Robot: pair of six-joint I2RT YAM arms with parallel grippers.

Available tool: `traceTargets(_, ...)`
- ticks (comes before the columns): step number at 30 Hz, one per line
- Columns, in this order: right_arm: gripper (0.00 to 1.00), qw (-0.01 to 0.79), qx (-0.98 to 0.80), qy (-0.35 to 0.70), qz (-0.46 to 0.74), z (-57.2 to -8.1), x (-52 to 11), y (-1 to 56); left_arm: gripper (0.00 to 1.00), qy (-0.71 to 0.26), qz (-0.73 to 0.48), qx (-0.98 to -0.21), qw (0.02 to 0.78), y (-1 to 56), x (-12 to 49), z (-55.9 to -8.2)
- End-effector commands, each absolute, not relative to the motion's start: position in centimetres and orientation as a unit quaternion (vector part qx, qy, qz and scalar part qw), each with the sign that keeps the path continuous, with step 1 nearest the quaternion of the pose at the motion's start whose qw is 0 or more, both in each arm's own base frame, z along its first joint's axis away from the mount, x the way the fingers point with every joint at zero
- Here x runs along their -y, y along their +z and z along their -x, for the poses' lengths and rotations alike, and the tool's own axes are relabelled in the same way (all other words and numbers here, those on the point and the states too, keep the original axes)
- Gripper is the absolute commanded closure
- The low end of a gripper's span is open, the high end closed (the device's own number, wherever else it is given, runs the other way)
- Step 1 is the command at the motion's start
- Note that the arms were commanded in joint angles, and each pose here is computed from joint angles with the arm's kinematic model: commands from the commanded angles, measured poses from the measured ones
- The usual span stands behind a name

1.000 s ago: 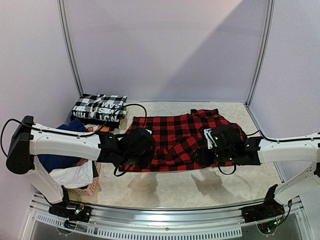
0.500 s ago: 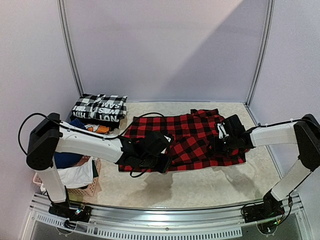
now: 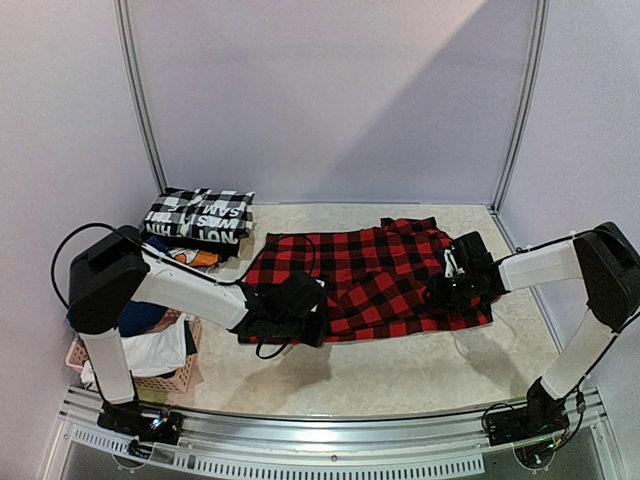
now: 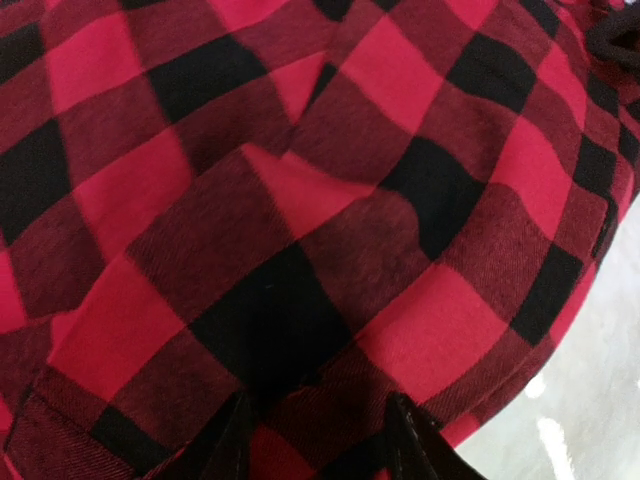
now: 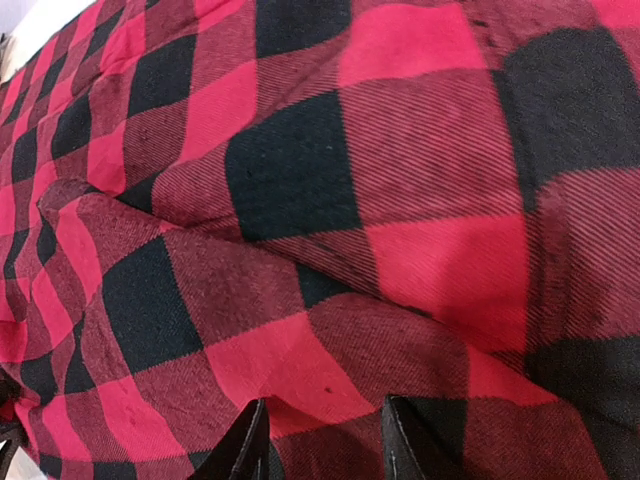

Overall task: Fold and stack the mixed laundry pile
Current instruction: Smooth out the 1/3-folded shirt at the center of the board.

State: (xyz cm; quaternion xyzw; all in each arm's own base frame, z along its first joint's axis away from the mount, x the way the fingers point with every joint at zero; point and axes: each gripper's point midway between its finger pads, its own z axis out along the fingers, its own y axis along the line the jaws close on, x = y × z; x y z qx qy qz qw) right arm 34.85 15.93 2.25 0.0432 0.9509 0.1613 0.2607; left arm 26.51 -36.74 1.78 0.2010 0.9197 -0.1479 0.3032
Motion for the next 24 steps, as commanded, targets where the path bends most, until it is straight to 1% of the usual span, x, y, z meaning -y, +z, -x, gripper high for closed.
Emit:
traceTargets(1, 0.60, 0.242, -0.961, 0.113, -0.077, -32.7, -13.2, 1.9, 0.52, -0.082, -0.157, -0.941, 0.286, 0.9, 31.3, -24.7)
traceTargets(5, 0.59, 0.264, -0.954, 0.126, -0.071, -33.0, -13.3, 4.5, 0.48, -0.061, -0.152, -0.932, 0.323, 4.1, 29.7, -24.7)
traceTargets(6, 0.58, 0.265, -0.951, 0.144, -0.065, -32.9, -14.0, 5.3, 0.46, -0.059, -0.153, -0.931, 0.326, 4.6, 29.4, -24.6)
traceTargets(10, 0.52, 0.278, -0.944, 0.171, -0.054, -32.4, -14.5, 7.7, 0.42, -0.051, -0.152, -0.927, 0.340, 6.1, 28.4, -24.6)
traceTargets(12, 0.45, 0.289, -0.941, 0.168, -0.055, -32.1, -14.1, 8.8, 0.40, -0.039, -0.146, -0.925, 0.349, 6.6, 27.3, -24.6)
traceTargets(14, 0.34, 0.298, -0.940, 0.153, -0.061, -31.6, -13.3, 9.5, 0.39, -0.024, -0.137, -0.924, 0.355, 6.9, 26.0, -24.8)
traceTargets(16, 0.24, 0.319, -0.937, 0.117, -0.077, -31.5, -11.5, 10.2, 0.41, -0.016, -0.129, -0.926, 0.355, 7.0, 24.8, -25.1)
traceTargets(19, 0.13, 0.325, -0.936, 0.093, -0.097, -31.1, -9.7, 10.4, 0.43, -0.015, -0.115, -0.929, 0.352, 6.8, 23.2, -25.5)
traceTargets(22, 0.08, 0.320, -0.936, 0.070, -0.128, -30.7, -7.3, 9.6, 0.44, -0.011, -0.105, -0.933, 0.343, 6.4, 21.8, -25.9)
traceTargets(24, 0.06, 0.316, -0.935, 0.052, -0.152, -30.3, -5.5, 8.9, 0.46, -0.015, -0.098, -0.936, 0.337, 6.1, 21.2, -26.1)
